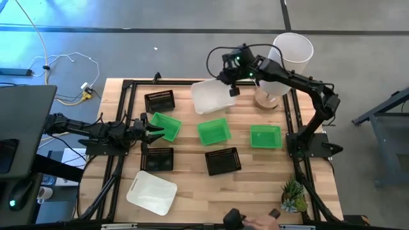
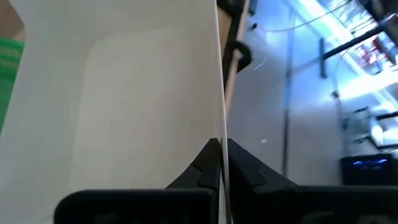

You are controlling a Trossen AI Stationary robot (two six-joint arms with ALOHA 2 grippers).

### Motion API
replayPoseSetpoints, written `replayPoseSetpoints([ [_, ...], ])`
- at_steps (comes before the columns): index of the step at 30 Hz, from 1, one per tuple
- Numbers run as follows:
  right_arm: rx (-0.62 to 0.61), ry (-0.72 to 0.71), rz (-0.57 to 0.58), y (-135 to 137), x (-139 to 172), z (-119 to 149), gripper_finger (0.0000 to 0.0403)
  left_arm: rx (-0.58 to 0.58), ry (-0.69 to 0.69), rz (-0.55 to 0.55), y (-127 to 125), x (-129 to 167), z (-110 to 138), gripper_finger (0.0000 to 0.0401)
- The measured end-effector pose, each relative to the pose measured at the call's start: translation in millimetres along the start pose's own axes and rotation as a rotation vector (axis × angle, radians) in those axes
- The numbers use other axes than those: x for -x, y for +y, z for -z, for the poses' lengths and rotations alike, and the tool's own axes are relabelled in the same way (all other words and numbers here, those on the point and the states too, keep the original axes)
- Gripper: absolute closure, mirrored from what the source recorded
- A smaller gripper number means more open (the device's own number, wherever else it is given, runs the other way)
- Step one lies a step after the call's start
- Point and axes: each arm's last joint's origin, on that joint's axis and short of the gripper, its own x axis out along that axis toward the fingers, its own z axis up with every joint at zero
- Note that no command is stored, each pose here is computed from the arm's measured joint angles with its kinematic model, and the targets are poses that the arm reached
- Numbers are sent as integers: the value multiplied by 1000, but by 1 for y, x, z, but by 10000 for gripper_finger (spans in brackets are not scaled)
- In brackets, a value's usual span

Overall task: Stack baskets by color
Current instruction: Stack the right white bin on the top white bin

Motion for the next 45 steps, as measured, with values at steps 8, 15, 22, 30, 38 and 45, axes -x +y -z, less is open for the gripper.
replayPoseSetpoints([
  [8,63,-69,52,-32,15,7,403,16,0,0,0,0,0,282],
  [15,28,-64,-2,-42,0,36,403,19,0,-1,0,0,0,282],
  [22,0,-38,-66,-40,-24,56,403,20,0,-1,0,0,0,282],
  [30,-14,-40,-117,-36,-41,68,403,20,0,-1,0,0,0,282],
  [38,-45,-34,-133,-37,-43,78,403,17,0,-1,0,0,0,282],
  [45,-74,-20,-150,-36,-51,88,403,19,0,-1,0,0,0,282],
])
